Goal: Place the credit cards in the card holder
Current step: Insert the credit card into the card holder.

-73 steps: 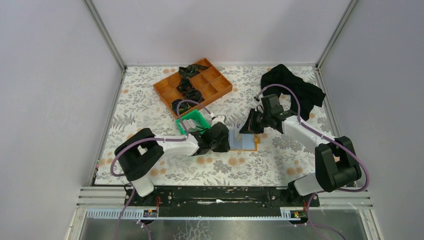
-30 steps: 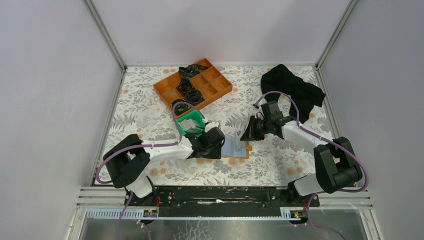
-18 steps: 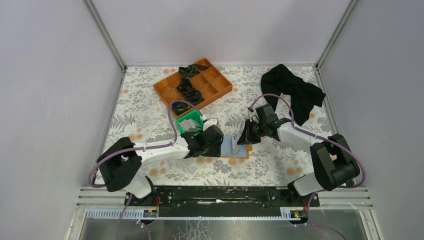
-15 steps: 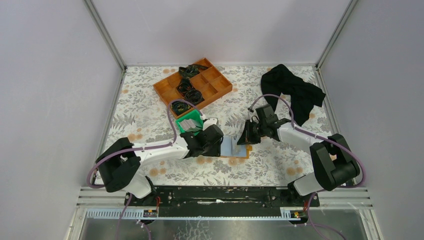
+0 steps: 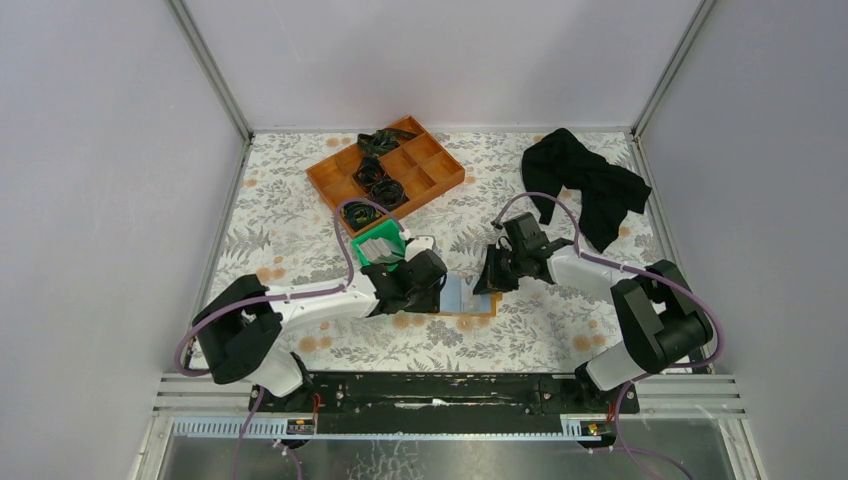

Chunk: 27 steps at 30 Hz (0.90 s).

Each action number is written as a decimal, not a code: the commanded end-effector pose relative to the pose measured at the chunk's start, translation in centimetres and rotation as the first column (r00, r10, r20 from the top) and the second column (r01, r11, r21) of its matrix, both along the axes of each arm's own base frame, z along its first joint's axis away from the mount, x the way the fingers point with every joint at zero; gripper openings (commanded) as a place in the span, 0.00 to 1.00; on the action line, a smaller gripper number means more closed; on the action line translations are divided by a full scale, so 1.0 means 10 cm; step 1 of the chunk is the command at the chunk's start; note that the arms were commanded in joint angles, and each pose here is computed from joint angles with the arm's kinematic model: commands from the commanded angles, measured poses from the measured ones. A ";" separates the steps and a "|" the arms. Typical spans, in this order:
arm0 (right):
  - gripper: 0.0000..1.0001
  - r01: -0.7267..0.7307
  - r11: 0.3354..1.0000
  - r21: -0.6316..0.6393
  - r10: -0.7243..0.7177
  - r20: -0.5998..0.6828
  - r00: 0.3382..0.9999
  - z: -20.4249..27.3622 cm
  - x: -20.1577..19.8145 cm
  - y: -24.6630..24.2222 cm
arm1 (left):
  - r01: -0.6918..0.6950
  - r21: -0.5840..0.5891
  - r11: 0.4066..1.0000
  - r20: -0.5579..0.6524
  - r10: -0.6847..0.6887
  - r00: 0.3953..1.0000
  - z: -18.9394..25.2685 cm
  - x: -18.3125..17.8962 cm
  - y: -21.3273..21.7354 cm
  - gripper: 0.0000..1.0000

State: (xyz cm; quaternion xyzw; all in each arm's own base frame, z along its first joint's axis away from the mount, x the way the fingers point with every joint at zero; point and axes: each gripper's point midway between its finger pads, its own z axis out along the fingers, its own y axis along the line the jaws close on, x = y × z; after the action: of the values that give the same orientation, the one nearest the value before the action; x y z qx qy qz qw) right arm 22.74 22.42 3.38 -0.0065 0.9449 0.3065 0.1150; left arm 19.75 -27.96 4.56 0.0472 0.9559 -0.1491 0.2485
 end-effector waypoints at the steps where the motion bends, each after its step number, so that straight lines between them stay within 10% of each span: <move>1: 0.00 0.033 0.985 -0.171 -0.030 0.021 0.999 -0.15 0.04 -0.24 | -0.004 0.025 1.000 0.026 0.004 1.000 -0.03 0.06 -0.02 0.53; 27: 0.00 0.032 0.960 -0.280 -0.024 0.035 0.999 -0.12 -0.01 -0.57 | 0.021 0.031 0.999 0.076 -0.023 0.997 -0.17 0.26 -0.19 0.53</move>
State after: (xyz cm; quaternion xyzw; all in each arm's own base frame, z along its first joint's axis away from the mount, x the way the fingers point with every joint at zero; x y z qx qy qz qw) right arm 23.72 18.88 3.52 -0.0041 0.9645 0.2156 0.1524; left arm 20.47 -28.20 1.60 0.0666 0.9605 -0.1180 0.2430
